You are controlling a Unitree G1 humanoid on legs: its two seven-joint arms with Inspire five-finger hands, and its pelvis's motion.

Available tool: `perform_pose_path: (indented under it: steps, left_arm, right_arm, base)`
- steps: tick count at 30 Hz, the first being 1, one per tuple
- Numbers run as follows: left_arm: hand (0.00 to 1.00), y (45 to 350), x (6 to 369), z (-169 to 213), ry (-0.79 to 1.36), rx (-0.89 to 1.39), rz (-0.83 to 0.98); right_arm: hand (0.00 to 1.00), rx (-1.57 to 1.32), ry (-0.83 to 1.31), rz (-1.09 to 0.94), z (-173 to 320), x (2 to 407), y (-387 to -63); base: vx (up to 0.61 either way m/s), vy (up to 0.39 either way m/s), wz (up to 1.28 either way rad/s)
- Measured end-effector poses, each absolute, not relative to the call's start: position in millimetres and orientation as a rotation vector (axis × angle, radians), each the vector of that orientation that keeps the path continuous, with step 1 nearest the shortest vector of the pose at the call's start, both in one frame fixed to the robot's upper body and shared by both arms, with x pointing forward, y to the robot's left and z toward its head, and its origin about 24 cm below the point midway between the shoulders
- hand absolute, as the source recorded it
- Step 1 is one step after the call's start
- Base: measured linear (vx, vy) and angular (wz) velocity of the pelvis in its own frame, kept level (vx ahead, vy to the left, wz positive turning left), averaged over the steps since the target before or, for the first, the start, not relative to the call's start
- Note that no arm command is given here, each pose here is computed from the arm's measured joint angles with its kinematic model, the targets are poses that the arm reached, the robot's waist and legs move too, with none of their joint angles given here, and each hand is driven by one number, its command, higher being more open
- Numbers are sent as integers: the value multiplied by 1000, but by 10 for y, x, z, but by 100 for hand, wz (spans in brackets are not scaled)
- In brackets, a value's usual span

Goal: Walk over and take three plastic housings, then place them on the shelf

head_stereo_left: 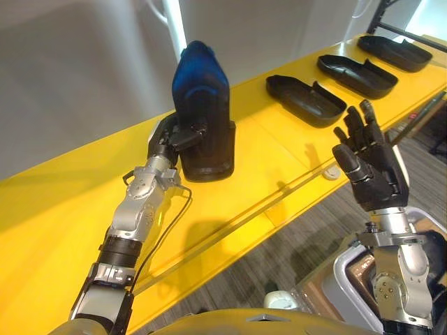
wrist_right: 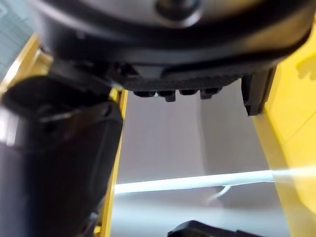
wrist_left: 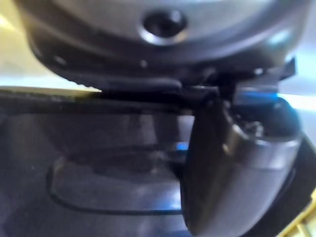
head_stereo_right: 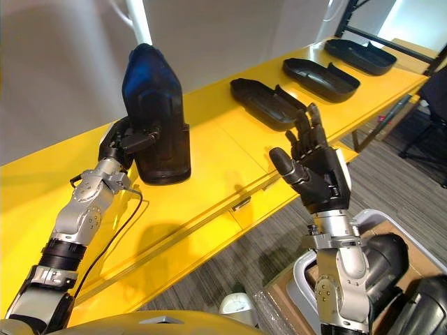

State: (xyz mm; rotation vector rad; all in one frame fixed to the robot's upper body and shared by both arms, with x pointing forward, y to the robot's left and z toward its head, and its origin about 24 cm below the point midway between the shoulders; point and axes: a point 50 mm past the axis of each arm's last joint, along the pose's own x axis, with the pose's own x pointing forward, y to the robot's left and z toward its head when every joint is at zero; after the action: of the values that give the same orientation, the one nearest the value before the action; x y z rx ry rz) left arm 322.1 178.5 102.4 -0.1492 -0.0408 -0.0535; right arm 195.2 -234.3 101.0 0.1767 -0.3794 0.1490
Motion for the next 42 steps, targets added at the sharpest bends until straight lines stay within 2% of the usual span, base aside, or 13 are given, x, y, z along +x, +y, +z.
perform_pose_path:
  steps: [4,7,16,18,24,25,34,42]
  left_arm:
    - [0,1777,3399,1087,-8,-152,0]
    - [0,1773,3476,1055,37,-215,19]
    - [0,1846,3537,748,208,-260,96]
    - [0,1810,3515,608,287,-262,87]
    - [0,1726,3508,551,321,-232,6]
    - [100,1706,3500,520,339,-222,-9]
    - [100,1560,3496,485,354,-87,-83]
    - [100,1592,3546,510,309,265,2]
  right_arm:
    - [100,251,-324,290,876,1970,-2022]
    - [100,273,-301,344,832,1966,-1901]
    - [100,284,-296,343,816,1959,-1880]
    - [100,283,-297,341,818,1959,-1887]
    - [100,286,-296,350,816,1962,-1867]
    - [100,290,-294,358,814,1964,-1845]
    - [100,300,-293,367,819,1985,-1796]
    - [100,302,-305,397,853,2035,-1760]
  base:
    - [-14,-16,-12]
    - [-5,-4,2]
    - [-19,-6,-2]
    - [-37,-31,-2]
    - [-48,-29,1]
    - [-46,-16,-2]
    - [-19,-8,0]
    - [0,0,0]
